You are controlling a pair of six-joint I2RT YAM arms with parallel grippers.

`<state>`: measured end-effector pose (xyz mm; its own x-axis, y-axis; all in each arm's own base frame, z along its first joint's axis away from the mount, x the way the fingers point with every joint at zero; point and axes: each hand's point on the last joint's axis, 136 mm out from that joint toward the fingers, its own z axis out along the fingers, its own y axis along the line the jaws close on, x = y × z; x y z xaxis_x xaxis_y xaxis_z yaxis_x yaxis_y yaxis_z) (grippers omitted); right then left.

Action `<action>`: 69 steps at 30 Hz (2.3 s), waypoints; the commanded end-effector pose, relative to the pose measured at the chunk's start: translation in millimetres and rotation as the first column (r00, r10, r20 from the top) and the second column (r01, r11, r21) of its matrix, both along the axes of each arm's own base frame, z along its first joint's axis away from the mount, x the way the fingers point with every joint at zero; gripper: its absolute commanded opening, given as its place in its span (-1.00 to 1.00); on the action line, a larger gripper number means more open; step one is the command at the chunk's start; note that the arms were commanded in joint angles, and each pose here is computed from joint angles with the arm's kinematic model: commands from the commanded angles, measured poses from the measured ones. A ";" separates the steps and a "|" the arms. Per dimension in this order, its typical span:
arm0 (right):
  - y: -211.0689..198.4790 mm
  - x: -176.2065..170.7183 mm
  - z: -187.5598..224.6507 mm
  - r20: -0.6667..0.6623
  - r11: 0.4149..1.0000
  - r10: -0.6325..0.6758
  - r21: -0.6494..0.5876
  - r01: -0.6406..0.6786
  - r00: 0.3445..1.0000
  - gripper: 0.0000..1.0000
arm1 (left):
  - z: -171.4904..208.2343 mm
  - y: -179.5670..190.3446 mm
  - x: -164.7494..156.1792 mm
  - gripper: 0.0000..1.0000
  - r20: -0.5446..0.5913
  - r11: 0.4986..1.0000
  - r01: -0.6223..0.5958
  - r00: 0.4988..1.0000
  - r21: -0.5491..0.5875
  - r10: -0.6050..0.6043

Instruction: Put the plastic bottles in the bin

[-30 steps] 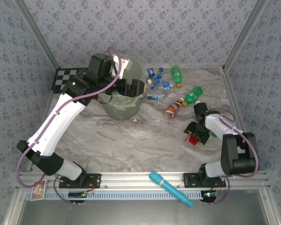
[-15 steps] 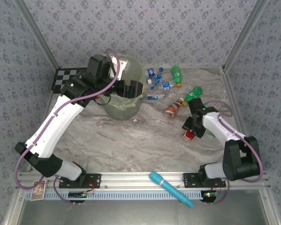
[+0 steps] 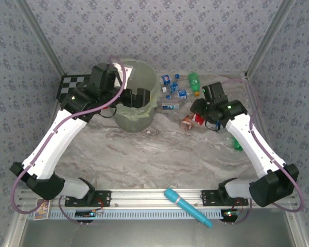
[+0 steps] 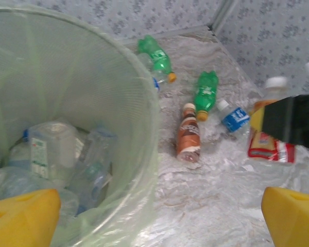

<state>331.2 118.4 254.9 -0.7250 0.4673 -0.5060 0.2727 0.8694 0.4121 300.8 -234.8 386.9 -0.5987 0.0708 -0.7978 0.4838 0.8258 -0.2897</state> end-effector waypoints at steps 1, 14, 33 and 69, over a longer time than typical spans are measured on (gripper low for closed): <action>14.6 14.6 33.8 0.073 1.000 0.026 -0.017 -0.024 0.997 0.08 | 15.2 27.3 8.3 1.00 0.054 0.994 -0.108 0.993 -0.035 0.110; 136.5 60.3 146.0 0.341 0.959 0.236 0.067 -0.274 0.910 0.08 | 16.3 85.2 4.1 0.99 0.057 0.957 -0.278 0.958 -0.081 0.283; 261.5 91.8 147.7 0.386 0.870 0.378 0.162 -0.465 0.842 0.09 | 13.8 131.5 -33.0 1.00 0.075 0.928 -0.368 0.925 -0.063 0.372; 213.1 60.0 168.1 0.389 0.917 0.340 0.065 -0.394 0.856 0.99 | 9.6 99.1 -31.7 0.99 0.006 0.963 -0.234 0.971 -0.136 0.237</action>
<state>399.8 349.6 410.6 -0.6652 0.2874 -0.6892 -0.2513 0.7830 0.5690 268.3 -124.6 389.5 -0.5723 -0.1719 -0.8018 0.2329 0.9034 -0.3599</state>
